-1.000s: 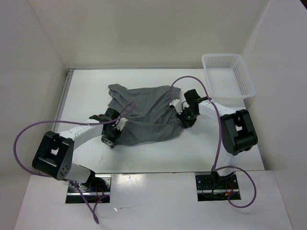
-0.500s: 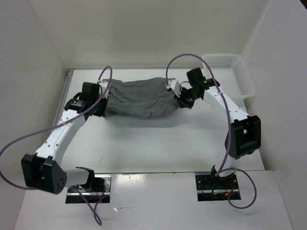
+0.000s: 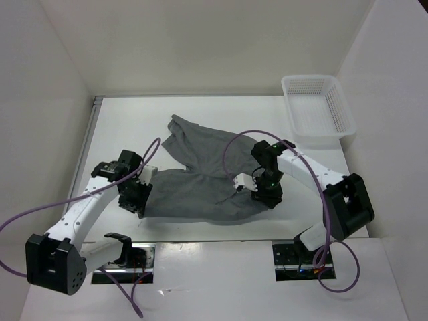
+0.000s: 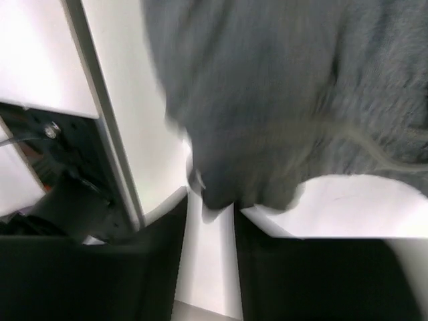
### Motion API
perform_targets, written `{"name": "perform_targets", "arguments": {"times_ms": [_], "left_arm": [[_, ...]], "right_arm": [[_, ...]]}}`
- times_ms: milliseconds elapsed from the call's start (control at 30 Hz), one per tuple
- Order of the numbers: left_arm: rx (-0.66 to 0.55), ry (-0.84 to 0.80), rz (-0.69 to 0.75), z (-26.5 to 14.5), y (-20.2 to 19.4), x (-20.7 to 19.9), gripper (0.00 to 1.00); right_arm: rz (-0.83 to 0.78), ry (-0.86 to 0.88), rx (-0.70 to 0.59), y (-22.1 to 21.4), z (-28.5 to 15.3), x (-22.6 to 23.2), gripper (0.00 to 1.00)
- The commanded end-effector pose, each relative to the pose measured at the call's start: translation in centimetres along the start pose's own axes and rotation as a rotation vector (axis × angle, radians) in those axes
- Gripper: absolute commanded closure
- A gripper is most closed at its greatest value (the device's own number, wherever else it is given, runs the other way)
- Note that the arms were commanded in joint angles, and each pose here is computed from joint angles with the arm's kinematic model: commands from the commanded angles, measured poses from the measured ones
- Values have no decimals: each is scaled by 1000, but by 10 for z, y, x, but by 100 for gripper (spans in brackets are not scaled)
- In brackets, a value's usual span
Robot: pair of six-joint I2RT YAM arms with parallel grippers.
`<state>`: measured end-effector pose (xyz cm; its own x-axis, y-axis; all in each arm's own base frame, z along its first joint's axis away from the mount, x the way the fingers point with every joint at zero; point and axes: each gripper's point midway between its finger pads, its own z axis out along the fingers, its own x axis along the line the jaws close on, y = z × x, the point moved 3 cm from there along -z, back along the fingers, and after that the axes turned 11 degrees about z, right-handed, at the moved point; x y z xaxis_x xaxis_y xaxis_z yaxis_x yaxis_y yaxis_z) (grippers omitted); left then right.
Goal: Fold and stack the shorts
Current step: Flatten the shorts out
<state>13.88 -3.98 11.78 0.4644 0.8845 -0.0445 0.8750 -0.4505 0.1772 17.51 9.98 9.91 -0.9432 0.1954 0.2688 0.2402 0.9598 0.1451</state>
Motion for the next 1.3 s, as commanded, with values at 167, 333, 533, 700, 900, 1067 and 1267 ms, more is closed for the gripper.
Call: {"name": "perform_targets", "arguments": {"times_ms": [167,333,533,700,900,1067,1267], "left_arm": [[5,-54,6,-18,-5,-11,40],[-263,187,-13,8,67,41,40],[-388,260,-48,25,141,81,40],[-289,236,-41,68,151,86,37],[-200,293,-37,99,144,94,45],[-392,270,-79,56,213,123,46],[-502,86,-32,37,284,119,41]], "right_arm": [[-39,-64,26,-7,-22,7,22],[-57,-287,-131,18,-54,-13,23],[134,-541,-580,109,-103,-75,25],[298,-606,-673,138,-99,-131,25],[492,-681,-761,129,-118,-196,23],[569,-700,-741,123,-104,-228,23],[623,-668,-746,129,-90,-248,23]]}}
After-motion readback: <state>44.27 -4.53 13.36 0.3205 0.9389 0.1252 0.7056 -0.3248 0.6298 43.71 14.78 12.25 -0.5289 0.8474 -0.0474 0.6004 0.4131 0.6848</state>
